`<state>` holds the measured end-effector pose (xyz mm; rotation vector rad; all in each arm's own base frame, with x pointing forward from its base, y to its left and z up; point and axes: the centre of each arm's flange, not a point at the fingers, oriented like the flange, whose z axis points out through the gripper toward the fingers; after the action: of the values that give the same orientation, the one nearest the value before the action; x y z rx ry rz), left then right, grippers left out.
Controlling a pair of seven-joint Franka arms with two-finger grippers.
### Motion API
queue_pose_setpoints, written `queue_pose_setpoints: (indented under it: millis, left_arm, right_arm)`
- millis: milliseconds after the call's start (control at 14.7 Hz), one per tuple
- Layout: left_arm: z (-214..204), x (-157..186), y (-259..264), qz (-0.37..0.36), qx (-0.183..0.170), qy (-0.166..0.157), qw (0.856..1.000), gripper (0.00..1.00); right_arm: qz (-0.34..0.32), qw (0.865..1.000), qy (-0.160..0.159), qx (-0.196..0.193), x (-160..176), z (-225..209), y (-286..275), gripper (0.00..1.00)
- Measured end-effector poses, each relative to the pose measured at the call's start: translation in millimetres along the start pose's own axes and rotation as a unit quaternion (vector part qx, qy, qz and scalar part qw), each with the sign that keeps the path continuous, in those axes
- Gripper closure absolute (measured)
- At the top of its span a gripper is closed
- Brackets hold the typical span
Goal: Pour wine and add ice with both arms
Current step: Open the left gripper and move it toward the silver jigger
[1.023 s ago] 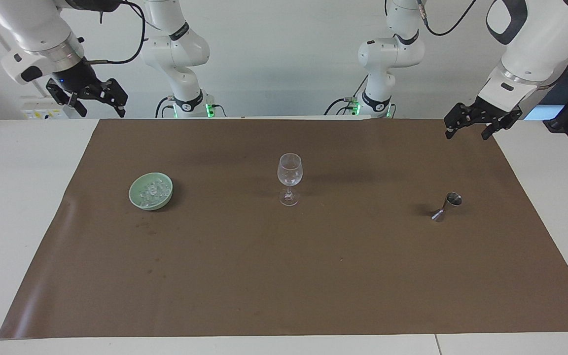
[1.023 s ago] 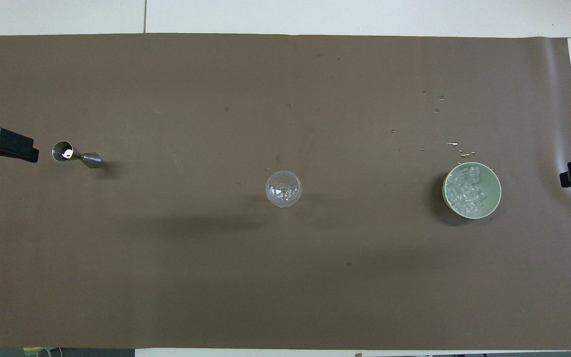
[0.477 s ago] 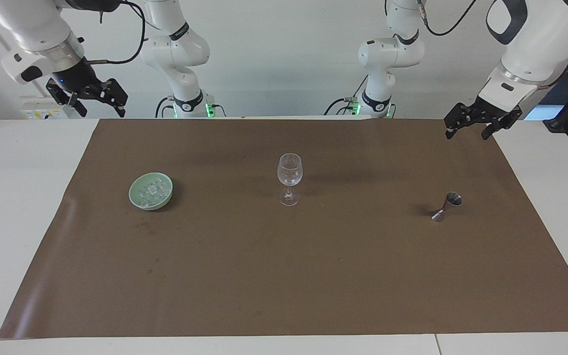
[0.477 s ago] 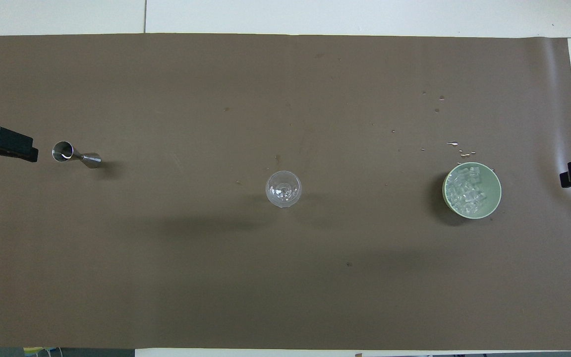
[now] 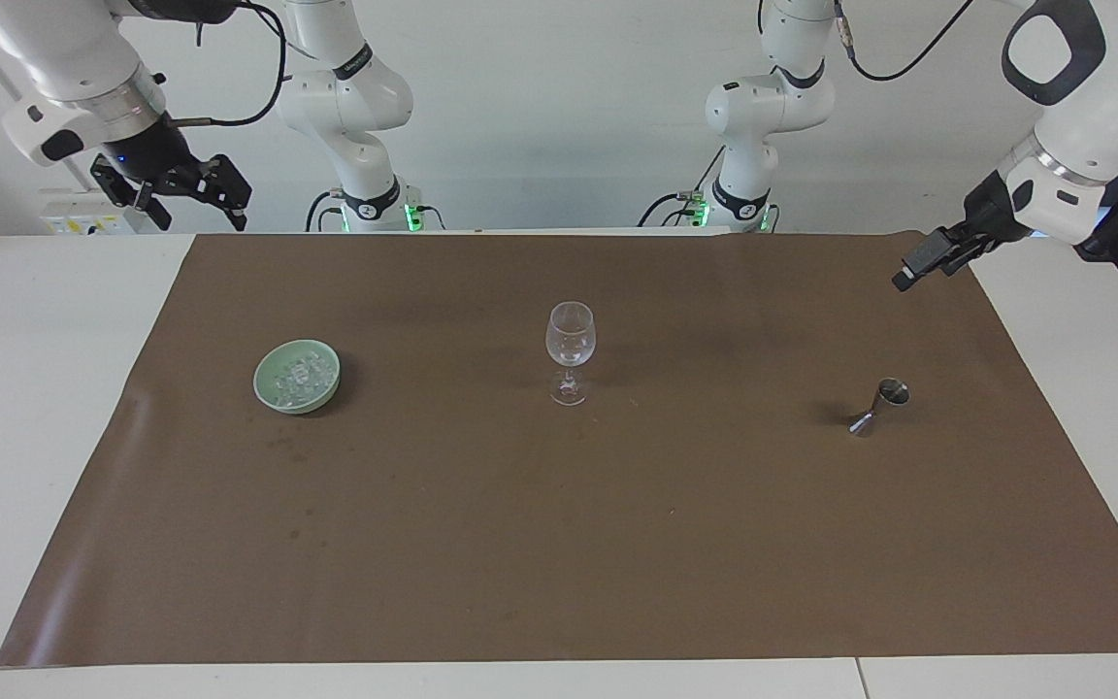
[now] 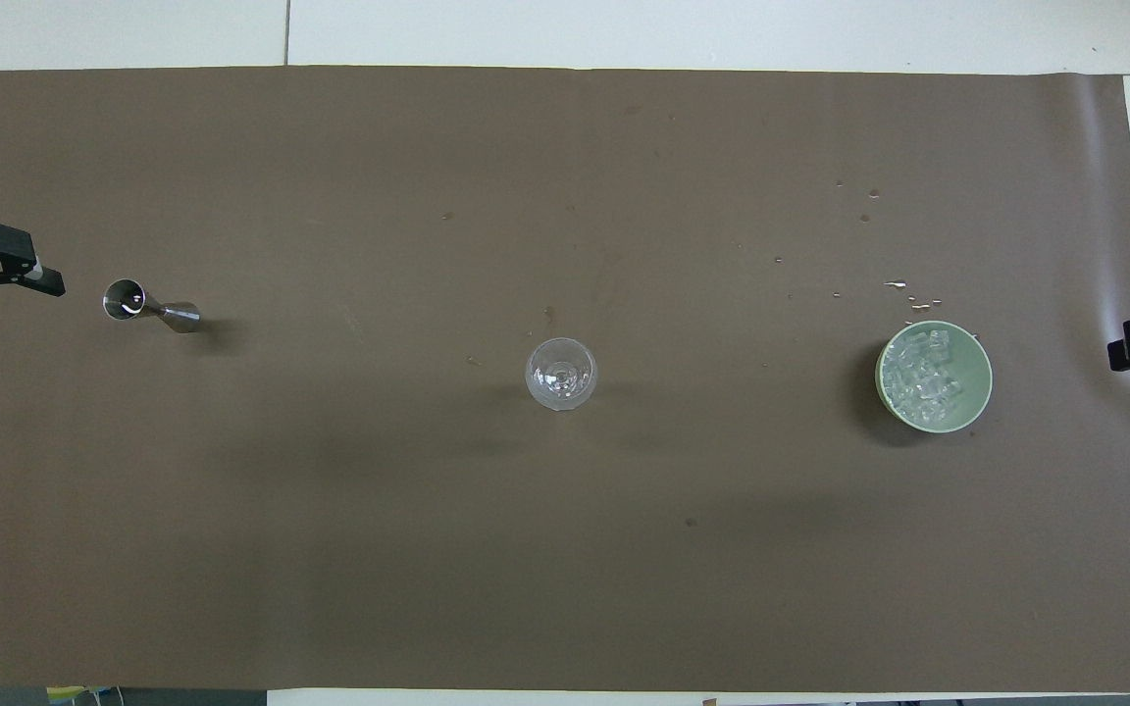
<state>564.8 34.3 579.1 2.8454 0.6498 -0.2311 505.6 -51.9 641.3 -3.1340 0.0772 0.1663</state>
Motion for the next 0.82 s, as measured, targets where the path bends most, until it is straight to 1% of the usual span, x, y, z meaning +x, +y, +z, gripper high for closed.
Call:
queue_pose_setpoints:
  millis: [68, 136, 273, 341, 409, 545, 818]
  left_arm:
    - [11, 16, -8, -0.046, -0.018, -0.015, 0.999, 0.0]
    - [22, 37, -18, -0.101, -0.038, -0.028, 0.994, 0.0]
    - [44, 79, -46, -0.192, -0.063, -0.046, 0.978, 0.0]
    - [53, 98, -60, -0.227, -0.07, -0.052, 0.97, 0.0]
    - [62, 115, -74, -0.26, -0.086, -0.061, 0.96, 0.0]
    - [78, 137, -98, -0.31, -0.113, -0.082, 0.941, 0.0]
    - [123, 163, -141, -0.372, -0.168, -0.154, 0.9, 0.0]
  right_arm:
    - [0.0, 1.0, 0.0, 0.0, 0, 0, 0, 0.0]
    - [0.0, 1.0, 0.0, 0.0, 0, 0, 0, 0.0]
    - [0.0, 1.0, 0.0, 0.0, 0, 0, 0, 0.0]
    - [0.0, 1.0, 0.0, 0.0, 0, 0, 0, 0.0]
    - [0.0, 1.0, 0.0, 0.0, 0, 0, 0, 0.0]
    - [0.0, 1.0, 0.0, 0.0, 0, 0, 0, 0.0]
    - [0.0, 1.0, 0.0, 0.0, 0, 0, 0, 0.0]
